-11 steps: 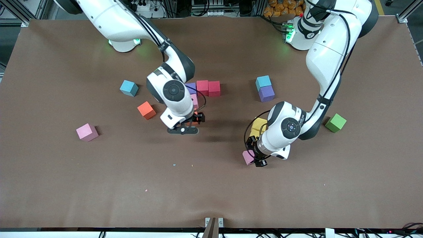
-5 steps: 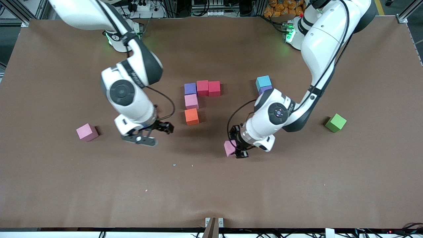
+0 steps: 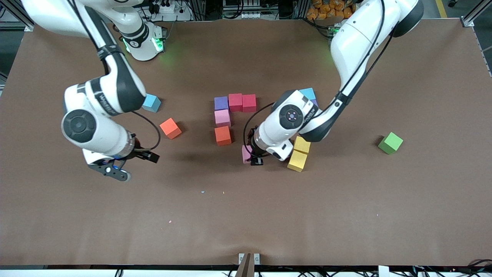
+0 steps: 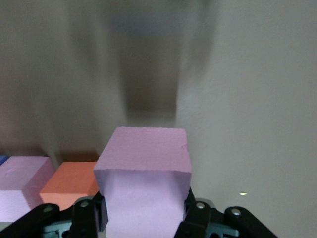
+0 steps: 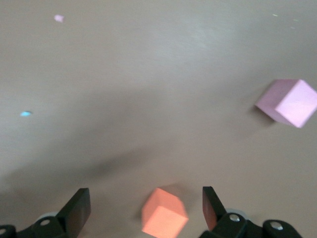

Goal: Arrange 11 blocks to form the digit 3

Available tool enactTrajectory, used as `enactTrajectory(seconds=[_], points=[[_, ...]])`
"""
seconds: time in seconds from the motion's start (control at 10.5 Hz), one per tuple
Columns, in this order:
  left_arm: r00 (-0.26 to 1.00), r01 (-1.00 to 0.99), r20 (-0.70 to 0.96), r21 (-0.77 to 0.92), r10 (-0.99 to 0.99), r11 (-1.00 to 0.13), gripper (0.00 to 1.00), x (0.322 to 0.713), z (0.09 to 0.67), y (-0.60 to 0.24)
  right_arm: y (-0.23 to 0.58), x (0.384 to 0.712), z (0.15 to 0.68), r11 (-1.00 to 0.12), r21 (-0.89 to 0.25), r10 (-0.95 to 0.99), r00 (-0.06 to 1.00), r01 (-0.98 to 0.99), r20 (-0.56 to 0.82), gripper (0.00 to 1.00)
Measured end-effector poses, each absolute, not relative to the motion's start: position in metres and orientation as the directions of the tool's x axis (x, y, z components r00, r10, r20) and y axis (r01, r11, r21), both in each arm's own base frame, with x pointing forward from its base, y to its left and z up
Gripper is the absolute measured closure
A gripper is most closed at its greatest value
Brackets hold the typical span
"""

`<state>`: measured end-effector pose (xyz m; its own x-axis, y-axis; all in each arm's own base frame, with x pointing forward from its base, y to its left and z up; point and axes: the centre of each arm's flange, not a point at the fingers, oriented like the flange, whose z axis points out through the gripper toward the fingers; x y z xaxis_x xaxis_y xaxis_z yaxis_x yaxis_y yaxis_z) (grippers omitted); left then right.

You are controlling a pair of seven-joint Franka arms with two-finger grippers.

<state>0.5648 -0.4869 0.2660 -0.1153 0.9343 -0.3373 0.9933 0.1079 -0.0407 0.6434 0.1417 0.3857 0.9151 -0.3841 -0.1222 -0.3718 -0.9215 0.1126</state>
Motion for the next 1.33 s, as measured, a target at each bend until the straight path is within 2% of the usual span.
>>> enactTrajectory(seconds=[0.38, 0.76, 1.33], points=[[-0.072, 0.995, -0.299, -0.086, 0.951, 0.049, 0.44, 0.53, 0.238, -0.514, 0.086, 0.636, 0.373, -0.9, 0.173, -0.431, 0.875, -0.4, -0.22, 0.0], [-0.046, 0.994, -0.263, -0.104, 0.964, 0.019, 0.44, 0.508, 0.209, -0.529, 0.056, 0.612, 0.355, -0.874, 0.219, -0.481, 0.836, -0.434, -0.263, 0.0], [-0.169, 0.981, -0.247, -0.132, 0.954, 0.14, 0.44, 0.512, 0.209, -0.527, 0.081, 0.595, 0.333, -0.819, 0.233, -0.57, 0.79, -0.524, -0.226, 0.0]])
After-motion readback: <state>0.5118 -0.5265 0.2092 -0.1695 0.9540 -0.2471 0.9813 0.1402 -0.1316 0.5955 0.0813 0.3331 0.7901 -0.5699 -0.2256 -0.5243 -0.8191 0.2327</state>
